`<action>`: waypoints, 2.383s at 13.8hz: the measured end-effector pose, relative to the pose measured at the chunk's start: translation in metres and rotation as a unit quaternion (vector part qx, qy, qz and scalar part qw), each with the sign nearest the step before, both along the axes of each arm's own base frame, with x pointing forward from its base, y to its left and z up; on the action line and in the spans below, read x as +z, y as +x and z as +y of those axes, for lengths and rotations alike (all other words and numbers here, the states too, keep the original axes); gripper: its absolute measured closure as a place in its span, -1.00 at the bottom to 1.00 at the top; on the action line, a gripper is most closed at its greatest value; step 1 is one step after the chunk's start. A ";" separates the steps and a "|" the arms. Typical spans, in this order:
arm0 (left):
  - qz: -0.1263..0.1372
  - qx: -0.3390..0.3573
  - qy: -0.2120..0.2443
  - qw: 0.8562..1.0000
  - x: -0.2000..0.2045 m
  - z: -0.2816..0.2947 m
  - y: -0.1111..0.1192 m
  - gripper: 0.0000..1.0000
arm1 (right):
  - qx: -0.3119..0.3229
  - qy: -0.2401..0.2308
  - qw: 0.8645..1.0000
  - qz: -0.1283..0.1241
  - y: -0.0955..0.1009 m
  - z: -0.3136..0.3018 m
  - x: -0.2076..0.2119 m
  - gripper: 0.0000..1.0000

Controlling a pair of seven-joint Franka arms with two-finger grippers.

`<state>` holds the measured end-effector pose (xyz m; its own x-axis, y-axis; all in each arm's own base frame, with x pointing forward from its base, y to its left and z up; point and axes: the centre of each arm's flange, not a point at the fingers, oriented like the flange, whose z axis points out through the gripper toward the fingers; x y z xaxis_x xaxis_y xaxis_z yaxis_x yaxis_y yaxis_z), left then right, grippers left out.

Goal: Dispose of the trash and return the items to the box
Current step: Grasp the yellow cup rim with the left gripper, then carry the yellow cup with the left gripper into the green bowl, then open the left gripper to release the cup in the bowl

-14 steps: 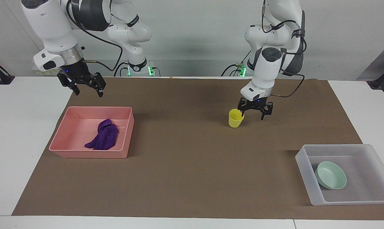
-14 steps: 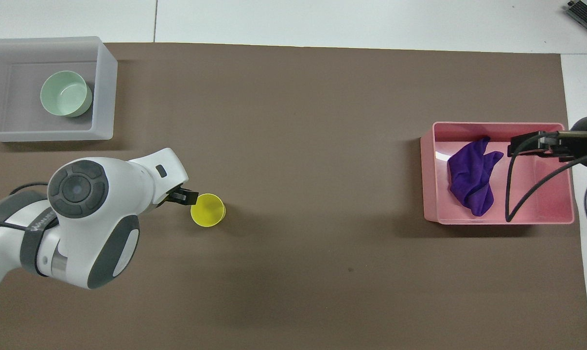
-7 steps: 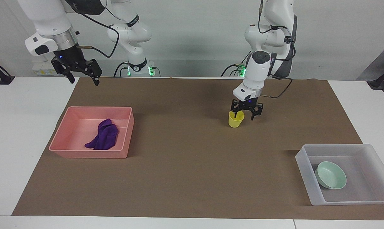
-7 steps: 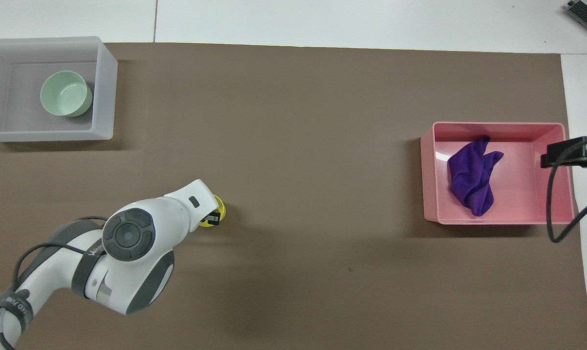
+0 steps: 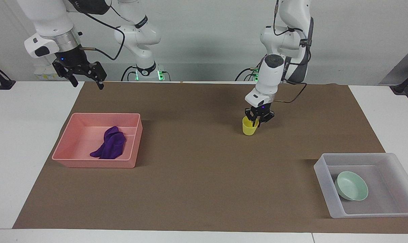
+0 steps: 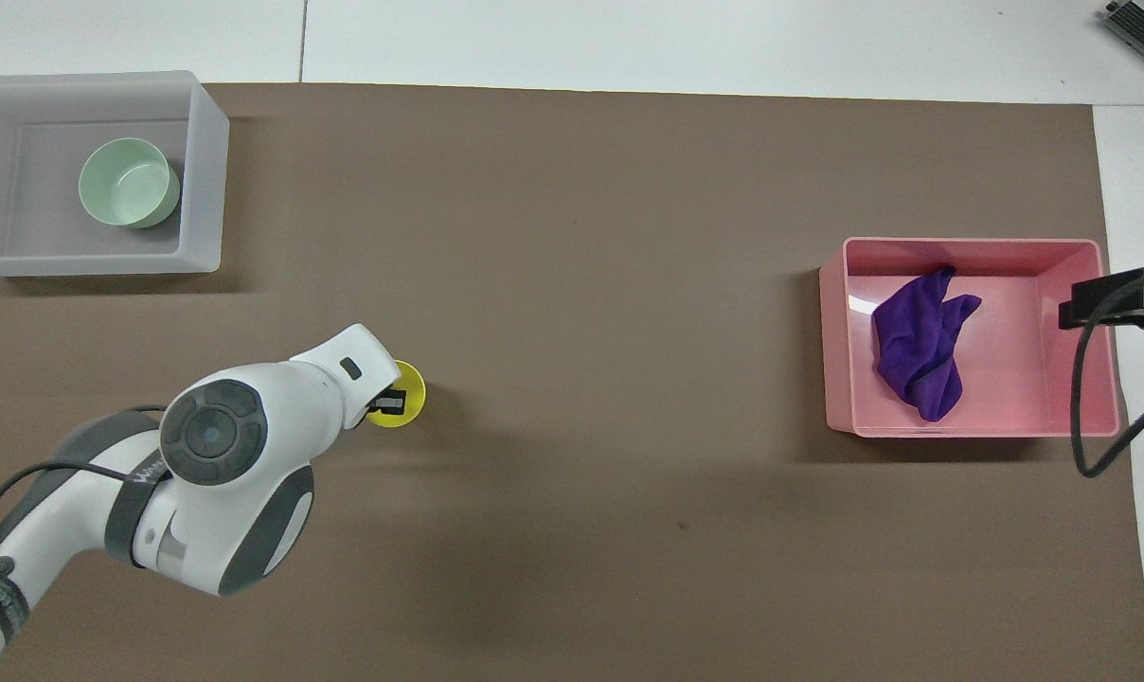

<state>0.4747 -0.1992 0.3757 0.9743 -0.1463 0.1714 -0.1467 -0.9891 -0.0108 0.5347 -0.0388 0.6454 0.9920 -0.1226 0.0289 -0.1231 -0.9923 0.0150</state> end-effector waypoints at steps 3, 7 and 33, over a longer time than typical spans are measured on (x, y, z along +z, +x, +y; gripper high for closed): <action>-0.023 0.028 0.001 0.999 0.050 0.053 0.045 0.95 | 0.000 0.000 1.000 0.003 -0.001 0.000 -0.002 -1.00; -0.055 0.065 0.003 0.996 0.094 0.132 0.101 0.95 | 0.003 0.001 1.000 0.004 -0.001 0.003 -0.004 -1.00; -0.018 0.142 -0.040 0.989 -0.009 0.328 0.244 0.49 | 0.004 0.002 1.000 0.011 -0.007 0.004 -0.009 -1.00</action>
<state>0.7187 0.1292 0.3671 0.9669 0.1488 0.2073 0.1371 -0.9881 0.0696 0.5276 -0.0351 0.6365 0.9933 -0.1157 0.0072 -0.1158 -0.9932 0.0139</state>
